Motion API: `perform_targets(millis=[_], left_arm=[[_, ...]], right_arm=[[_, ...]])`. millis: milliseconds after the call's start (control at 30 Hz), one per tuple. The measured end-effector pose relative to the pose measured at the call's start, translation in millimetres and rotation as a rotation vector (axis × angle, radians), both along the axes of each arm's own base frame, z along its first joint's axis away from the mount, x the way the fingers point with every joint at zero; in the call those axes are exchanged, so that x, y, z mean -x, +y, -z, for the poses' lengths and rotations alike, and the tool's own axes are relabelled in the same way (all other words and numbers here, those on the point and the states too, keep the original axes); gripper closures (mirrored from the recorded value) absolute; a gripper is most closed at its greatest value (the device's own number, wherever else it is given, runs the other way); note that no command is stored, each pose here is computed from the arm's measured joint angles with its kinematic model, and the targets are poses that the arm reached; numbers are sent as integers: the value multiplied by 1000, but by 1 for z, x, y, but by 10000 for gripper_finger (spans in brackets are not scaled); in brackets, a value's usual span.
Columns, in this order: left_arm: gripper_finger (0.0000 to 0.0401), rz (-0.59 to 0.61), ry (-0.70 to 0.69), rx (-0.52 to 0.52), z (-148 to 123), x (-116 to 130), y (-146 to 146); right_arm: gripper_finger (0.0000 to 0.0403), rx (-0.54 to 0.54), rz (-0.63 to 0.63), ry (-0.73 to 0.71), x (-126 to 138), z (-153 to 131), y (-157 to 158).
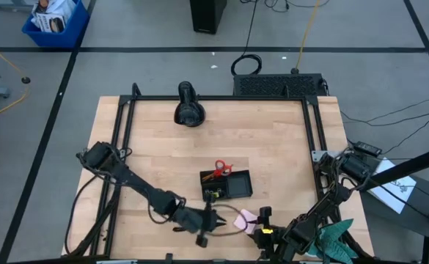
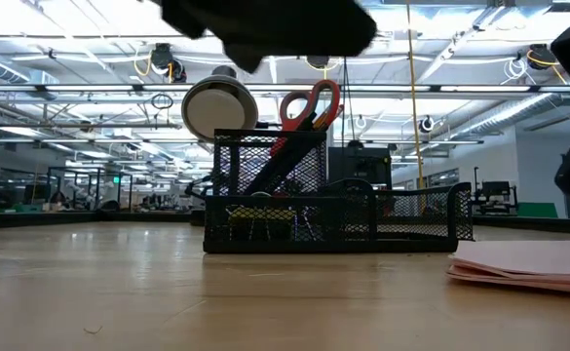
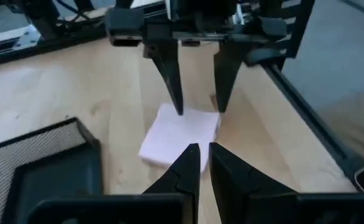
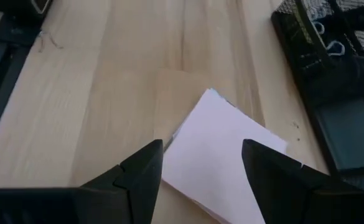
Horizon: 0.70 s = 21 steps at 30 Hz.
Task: Pick and place office supplies into organizer
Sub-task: Put the sticky note into the desk organizer
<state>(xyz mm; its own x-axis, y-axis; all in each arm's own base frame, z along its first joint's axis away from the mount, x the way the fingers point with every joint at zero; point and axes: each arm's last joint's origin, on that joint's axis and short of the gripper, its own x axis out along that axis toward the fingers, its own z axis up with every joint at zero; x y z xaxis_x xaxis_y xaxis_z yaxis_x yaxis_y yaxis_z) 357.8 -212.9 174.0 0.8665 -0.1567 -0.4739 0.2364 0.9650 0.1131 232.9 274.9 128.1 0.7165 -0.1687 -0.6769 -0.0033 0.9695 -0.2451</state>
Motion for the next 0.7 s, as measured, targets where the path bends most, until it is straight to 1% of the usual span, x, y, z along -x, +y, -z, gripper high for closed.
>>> perform_targets(millis=[133, 233, 367, 433, 633, 700], left_arm=[[364, 27, 24, 10, 14, -6, -1], [364, 46, 12, -2, 25, -13, -7], [364, 21, 7, -21, 36, -22, -12], [364, 15, -10, -11, 37, -29, -14], [364, -6, 15, -16, 48, -49, -11], [364, 6, 20, -2, 49, -57, -9]], right_arm=[[190, -9, 69, 35, 2, -4, -2], [190, 1, 88, 93, 7, -6, -3], [190, -10, 52, 174, 12, -6, 0], [190, -10, 24, 202, 13, -5, 1], [190, 30, -13, 233, 15, -4, -1], [190, 45, -25, 234, 14, -4, -1]])
